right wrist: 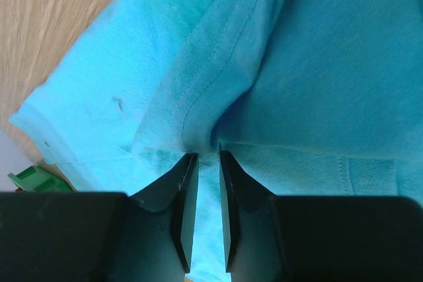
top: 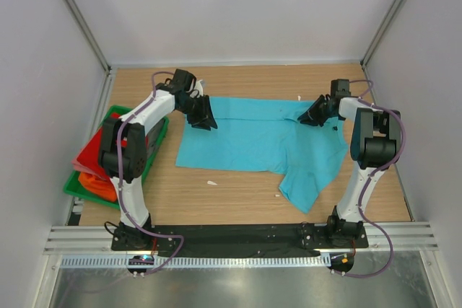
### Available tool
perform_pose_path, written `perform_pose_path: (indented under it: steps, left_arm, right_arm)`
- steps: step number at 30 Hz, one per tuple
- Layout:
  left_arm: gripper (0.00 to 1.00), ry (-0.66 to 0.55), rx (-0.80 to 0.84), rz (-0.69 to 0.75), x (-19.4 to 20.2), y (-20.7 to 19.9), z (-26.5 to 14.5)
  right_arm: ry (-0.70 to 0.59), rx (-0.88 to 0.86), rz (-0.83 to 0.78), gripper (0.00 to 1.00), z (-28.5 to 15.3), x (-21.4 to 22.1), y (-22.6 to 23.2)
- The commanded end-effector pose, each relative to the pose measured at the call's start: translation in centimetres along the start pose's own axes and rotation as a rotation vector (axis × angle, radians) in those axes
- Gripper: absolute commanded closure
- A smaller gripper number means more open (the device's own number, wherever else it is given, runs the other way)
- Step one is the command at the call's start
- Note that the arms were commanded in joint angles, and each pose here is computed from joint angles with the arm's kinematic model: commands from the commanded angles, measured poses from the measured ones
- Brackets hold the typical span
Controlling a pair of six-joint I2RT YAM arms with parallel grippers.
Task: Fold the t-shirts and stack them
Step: Fold the tshirt
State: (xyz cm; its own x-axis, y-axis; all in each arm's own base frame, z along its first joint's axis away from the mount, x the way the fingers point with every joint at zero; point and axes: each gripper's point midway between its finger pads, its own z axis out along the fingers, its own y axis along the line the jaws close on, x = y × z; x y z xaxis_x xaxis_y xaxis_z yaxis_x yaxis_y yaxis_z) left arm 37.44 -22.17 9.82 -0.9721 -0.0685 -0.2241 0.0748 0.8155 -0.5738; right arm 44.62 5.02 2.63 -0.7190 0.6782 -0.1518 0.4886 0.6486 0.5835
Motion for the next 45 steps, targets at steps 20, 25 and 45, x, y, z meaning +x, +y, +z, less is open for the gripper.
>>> perform_pose_path:
  steps: [20, 25, 45]
  left_arm:
    - [0.66, -0.004, 0.037, 0.011, -0.4, -0.5, -0.1]
    - [0.65, -0.003, 0.048, 0.002, -0.4, -0.6, 0.2]
    - [0.63, -0.002, 0.105, -0.047, 3.1, -1.7, 0.6]
  right_arm:
    - [-0.007, -0.041, 0.001, 0.99, -0.5, -0.9, 3.2]
    - [-0.01, -0.067, 0.063, 0.99, -2.7, -0.6, 5.3]
    - [0.095, 0.096, 0.19, 0.86, -8.6, 9.0, 4.4]
